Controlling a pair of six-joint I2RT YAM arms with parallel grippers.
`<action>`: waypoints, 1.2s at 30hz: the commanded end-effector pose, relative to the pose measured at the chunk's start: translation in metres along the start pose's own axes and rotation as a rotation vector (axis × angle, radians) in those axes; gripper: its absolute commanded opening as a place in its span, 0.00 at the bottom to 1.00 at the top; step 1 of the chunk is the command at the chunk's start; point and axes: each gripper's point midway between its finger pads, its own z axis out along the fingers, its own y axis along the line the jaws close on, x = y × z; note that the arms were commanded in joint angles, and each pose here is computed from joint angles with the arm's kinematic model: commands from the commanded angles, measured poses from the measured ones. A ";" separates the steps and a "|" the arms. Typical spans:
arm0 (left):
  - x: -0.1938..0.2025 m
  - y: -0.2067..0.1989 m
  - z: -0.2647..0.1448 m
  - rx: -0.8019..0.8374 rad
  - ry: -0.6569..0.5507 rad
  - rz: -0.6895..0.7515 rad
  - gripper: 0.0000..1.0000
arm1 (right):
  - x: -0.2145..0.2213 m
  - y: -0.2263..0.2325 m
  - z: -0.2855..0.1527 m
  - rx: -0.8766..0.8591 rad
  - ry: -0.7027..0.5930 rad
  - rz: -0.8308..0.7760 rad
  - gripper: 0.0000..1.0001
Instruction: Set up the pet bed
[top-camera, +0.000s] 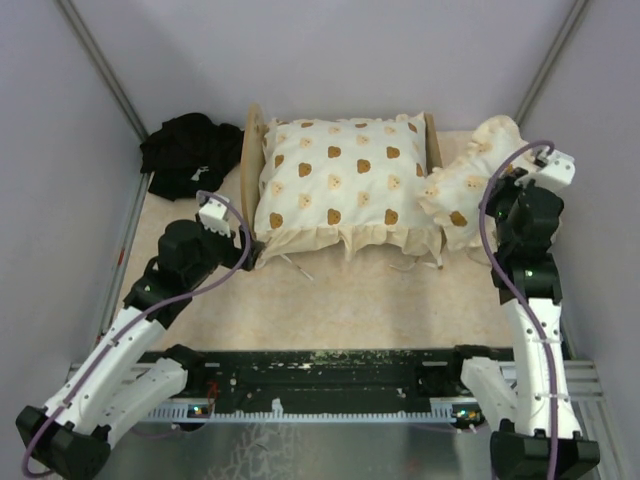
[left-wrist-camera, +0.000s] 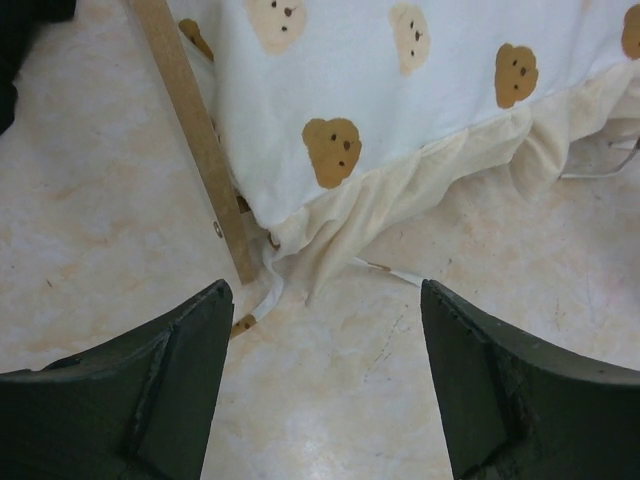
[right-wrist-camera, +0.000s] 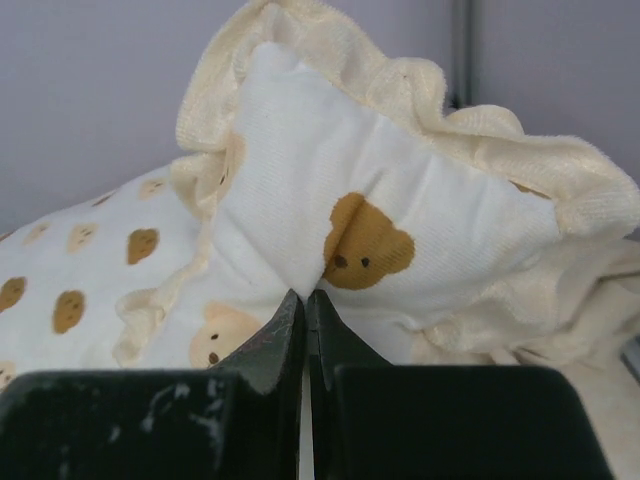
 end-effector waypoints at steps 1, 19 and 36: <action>-0.043 -0.015 -0.004 0.046 -0.071 -0.070 0.80 | -0.037 0.093 0.001 -0.390 -0.108 -0.024 0.00; -0.150 0.011 -0.016 -0.143 -0.229 -0.039 0.75 | 0.029 0.380 0.008 -0.899 -0.001 -0.061 0.00; -0.140 0.019 -0.033 -0.185 -0.233 -0.016 0.74 | 0.141 0.441 0.049 -0.745 0.187 -0.169 0.11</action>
